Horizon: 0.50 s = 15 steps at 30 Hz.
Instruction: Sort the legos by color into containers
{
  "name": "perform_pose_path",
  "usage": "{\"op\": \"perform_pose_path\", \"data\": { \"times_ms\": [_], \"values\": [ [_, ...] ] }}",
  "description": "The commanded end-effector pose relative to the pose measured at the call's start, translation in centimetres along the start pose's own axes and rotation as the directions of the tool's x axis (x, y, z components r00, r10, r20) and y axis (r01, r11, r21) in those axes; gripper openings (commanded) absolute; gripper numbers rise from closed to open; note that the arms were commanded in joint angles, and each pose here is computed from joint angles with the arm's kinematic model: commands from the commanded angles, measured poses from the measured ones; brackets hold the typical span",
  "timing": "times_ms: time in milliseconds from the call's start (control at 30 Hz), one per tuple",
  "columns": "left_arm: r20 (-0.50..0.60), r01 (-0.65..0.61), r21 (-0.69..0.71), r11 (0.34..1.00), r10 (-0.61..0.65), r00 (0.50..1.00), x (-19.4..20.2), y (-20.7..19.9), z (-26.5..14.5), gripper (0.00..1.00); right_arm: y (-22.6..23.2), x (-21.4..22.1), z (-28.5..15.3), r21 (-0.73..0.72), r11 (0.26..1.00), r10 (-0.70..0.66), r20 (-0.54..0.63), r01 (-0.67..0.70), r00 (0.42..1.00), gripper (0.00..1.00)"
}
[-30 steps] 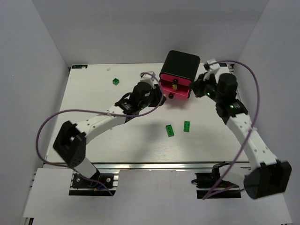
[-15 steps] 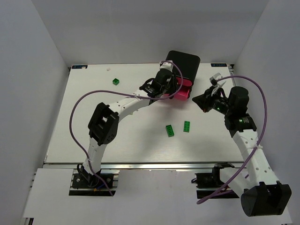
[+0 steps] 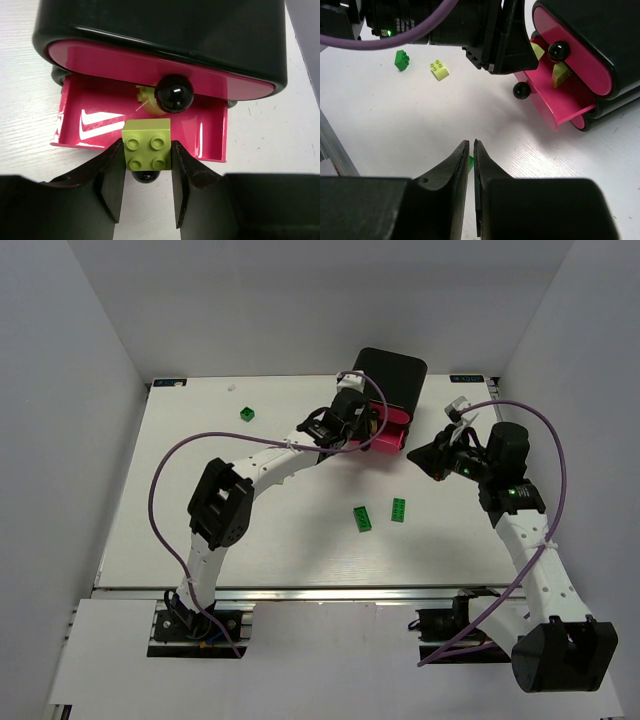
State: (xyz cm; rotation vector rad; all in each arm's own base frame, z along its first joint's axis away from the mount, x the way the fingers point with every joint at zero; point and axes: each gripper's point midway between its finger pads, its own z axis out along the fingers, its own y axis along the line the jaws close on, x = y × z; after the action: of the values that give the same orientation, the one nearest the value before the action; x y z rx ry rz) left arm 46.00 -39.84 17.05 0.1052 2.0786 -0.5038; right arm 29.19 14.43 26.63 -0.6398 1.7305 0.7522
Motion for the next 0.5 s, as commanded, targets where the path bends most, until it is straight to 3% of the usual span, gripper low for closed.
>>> {"op": "perform_pose_path", "data": {
  "times_ms": [0,133,233,267,300,400,467],
  "values": [
    [0.055,0.002,-0.021,1.000,-0.001,0.998,-2.5,0.6,-0.8,0.39,0.1,0.8,0.3,-0.037,0.999,-0.001,-0.018,0.001,1.000,0.14],
    [0.055,0.002,-0.045,0.999,0.000,0.999,-2.7,1.2,-0.3,0.41,0.1,1.0,0.3,-0.045,0.999,0.000,-0.022,-0.001,1.000,0.16],
    [0.049,0.002,-0.046,0.999,0.000,0.999,-2.5,1.3,-0.2,0.54,0.1,1.2,0.4,-0.048,0.999,-0.004,-0.024,0.002,1.000,0.21],
    [0.045,0.001,-0.048,0.999,0.002,0.999,-2.3,1.4,-0.1,0.65,0.2,1.2,0.3,-0.053,0.999,-0.005,-0.023,0.003,1.000,0.23],
    [0.046,0.004,-0.056,0.998,-0.002,0.999,-2.4,1.9,0.0,0.69,0.2,1.2,0.4,-0.058,0.998,-0.007,-0.024,0.005,1.000,0.27],
    [0.044,0.003,-0.046,0.999,-0.001,0.999,-2.5,1.7,0.0,0.78,0.4,1.4,0.4,-0.077,0.997,-0.007,-0.028,0.005,1.000,0.31],
    [0.043,0.002,-0.041,0.999,0.000,0.999,-2.6,1.5,0.0,0.78,0.5,1.5,0.4,-0.086,0.996,-0.008,-0.029,0.006,1.000,0.33]
  ]
}}
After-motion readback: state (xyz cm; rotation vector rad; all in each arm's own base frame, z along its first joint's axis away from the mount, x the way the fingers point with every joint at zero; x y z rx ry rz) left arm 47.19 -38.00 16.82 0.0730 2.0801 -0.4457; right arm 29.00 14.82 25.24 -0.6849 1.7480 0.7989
